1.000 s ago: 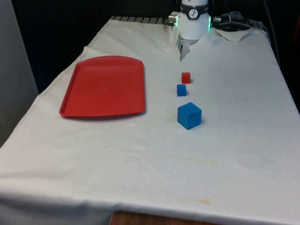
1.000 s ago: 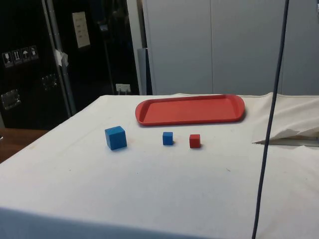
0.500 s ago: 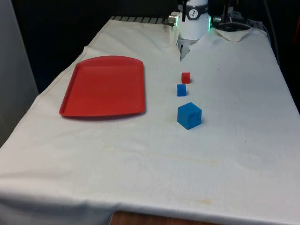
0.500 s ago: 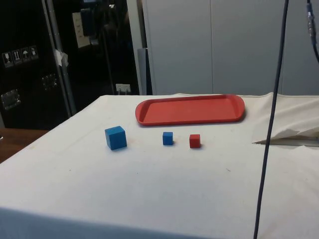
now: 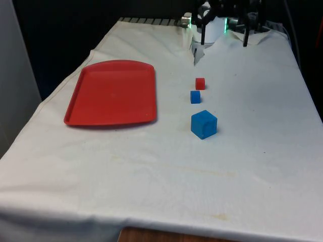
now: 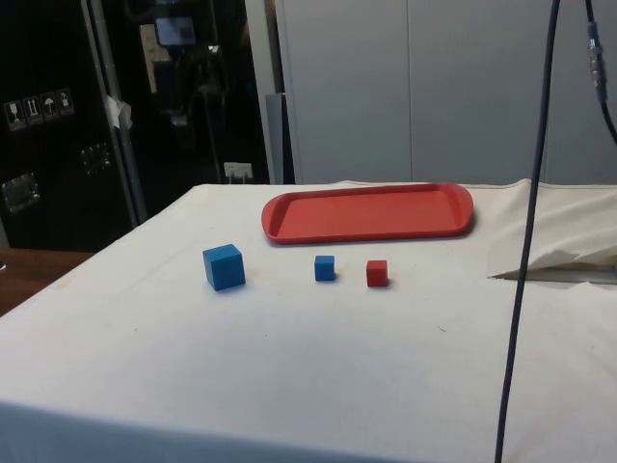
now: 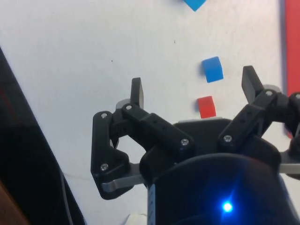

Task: Pick up the largest block and place it onto the tray.

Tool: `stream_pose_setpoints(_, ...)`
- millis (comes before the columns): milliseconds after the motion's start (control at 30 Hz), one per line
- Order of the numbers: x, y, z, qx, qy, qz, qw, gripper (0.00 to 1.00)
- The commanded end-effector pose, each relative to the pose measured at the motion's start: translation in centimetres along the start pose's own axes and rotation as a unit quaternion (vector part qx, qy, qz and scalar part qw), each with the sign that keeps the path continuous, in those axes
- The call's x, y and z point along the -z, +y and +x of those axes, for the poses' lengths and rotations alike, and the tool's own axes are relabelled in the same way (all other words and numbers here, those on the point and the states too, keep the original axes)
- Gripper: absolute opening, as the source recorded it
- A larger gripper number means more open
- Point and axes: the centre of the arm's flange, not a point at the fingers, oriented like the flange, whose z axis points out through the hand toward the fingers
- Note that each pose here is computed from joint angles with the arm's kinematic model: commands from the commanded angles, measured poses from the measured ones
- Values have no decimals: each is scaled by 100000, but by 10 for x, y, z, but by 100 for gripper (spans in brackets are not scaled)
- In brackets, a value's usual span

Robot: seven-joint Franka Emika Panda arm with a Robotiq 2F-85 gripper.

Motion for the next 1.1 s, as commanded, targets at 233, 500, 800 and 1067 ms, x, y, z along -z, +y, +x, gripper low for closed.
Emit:
stream_pose_setpoints(233, -27, -4, -1, -64, 843, 358, 99996, 100)
stream_pose_setpoints(500, -50, -2, -1, -591, 1922, -355, 99979, 100)
stream_pose_setpoints(800, -77, 10, -2, -2387, 2164, -1197, 99941, 100)
stream_pose_setpoints(1067, -96, 17, 0, -3906, 2292, -1885, 99880, 100)
